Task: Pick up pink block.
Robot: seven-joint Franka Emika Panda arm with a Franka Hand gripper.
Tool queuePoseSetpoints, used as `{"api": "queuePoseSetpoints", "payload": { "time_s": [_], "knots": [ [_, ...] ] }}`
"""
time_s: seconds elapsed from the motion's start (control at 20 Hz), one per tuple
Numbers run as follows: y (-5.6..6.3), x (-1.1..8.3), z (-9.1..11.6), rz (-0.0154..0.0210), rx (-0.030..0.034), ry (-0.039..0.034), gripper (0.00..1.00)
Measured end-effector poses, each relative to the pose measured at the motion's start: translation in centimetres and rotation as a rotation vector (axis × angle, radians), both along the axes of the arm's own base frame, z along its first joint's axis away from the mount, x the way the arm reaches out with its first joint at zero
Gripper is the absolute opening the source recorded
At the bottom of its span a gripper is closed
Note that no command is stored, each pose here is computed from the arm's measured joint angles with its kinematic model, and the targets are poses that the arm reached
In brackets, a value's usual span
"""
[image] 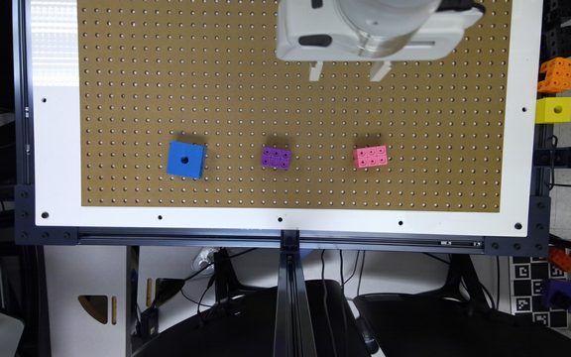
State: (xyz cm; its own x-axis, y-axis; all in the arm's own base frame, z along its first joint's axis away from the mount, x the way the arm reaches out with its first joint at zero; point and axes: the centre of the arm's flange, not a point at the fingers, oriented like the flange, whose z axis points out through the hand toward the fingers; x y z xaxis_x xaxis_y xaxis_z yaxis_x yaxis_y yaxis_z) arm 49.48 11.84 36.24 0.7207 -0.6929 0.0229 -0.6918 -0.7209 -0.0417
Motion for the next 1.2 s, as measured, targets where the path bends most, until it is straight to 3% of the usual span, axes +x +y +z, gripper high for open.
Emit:
{"api": "queuePoseSetpoints", "payload": {
  "time_s": [0.2,0.35,0.65,1.0,1.2],
  "knots": [
    [2.8,2.54,-0.8,0.0028,0.008,0.0012,1.0],
    [3.3,3.79,-1.3,0.0022,0.0113,0.0028,1.0],
    [3.4,4.08,-1.3,0.002,0.0123,0.0015,1.0],
    [3.4,4.49,-0.8,-0.0007,0.0156,-0.0099,1.0],
    [3.7,5.58,-0.8,0.0,0.0202,-0.0184,1.0]
  ]
}}
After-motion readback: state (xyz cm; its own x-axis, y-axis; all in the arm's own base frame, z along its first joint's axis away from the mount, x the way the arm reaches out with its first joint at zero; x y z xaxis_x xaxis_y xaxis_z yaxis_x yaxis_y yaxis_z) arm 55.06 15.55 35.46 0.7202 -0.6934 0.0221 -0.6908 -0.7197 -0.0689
